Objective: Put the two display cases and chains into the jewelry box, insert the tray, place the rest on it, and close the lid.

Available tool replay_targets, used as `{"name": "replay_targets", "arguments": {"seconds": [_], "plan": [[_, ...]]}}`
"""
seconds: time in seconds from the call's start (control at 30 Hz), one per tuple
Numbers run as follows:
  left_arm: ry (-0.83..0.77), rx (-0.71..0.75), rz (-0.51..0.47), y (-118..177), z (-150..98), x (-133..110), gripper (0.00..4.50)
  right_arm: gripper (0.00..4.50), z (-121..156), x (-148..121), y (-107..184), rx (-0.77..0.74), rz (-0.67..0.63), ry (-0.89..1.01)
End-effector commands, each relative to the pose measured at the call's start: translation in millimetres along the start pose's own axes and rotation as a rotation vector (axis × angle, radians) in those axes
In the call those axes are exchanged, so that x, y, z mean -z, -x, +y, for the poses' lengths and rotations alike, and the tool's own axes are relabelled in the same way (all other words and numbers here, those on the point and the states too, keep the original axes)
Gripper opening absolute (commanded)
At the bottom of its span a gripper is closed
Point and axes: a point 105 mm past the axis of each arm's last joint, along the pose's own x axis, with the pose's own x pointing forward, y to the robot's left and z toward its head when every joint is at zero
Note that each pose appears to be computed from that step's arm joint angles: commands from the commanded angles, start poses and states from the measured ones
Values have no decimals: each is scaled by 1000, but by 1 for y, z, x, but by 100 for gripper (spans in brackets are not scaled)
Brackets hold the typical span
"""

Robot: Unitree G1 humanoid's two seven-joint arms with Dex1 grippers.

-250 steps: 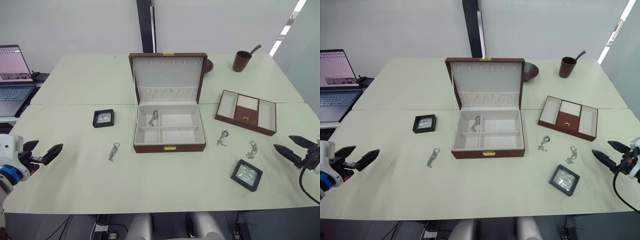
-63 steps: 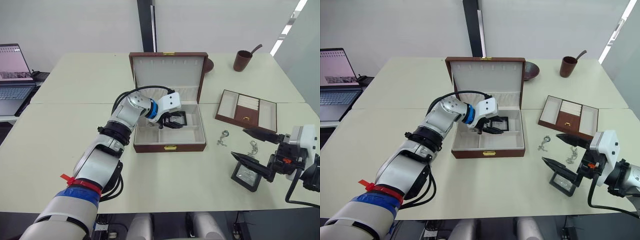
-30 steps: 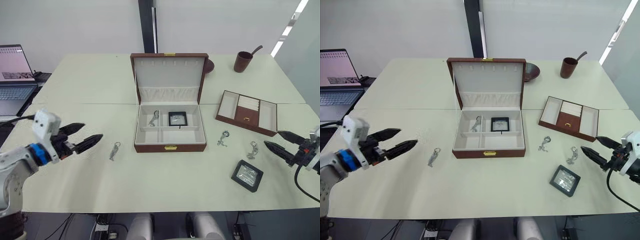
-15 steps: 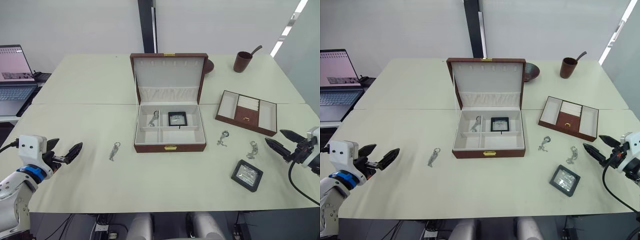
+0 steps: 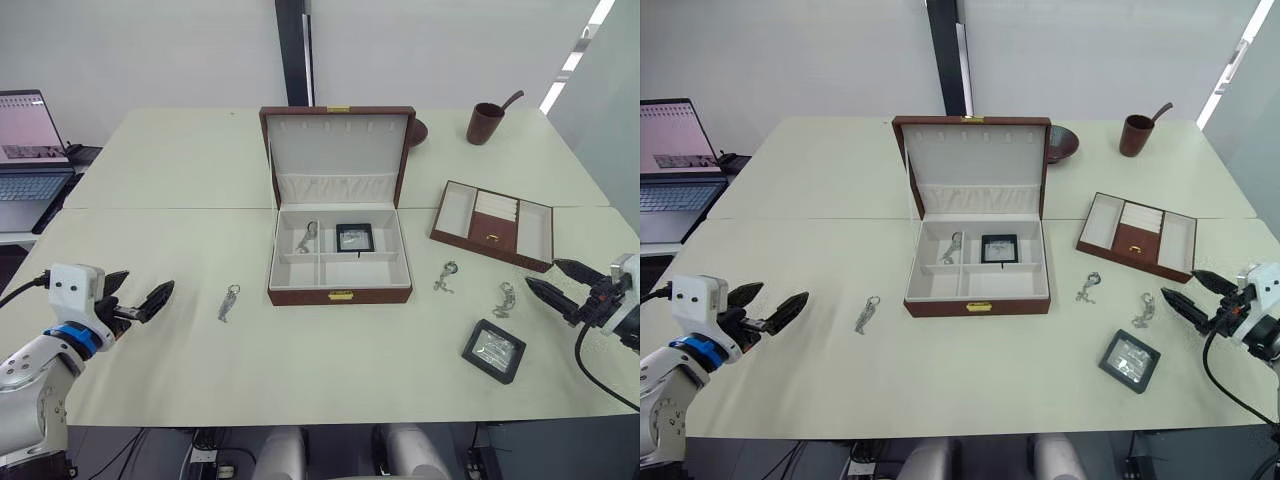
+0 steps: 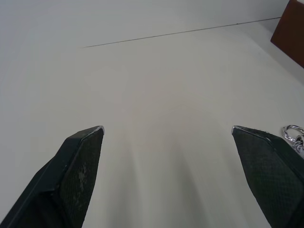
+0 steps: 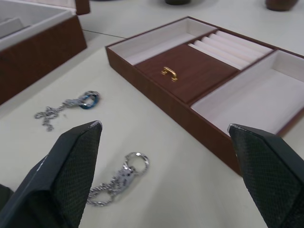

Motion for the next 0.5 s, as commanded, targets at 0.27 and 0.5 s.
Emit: {"name": "replay_targets", "arguments": {"seconds": [0.27, 0.5], "plan": [[-64, 309, 58, -10, -39, -12, 447, 450, 93, -54, -18, -478, -17, 127], [-79, 454, 130, -21, -66, 3, 447, 450, 147, -57, -18, -704, 1, 168]]}}
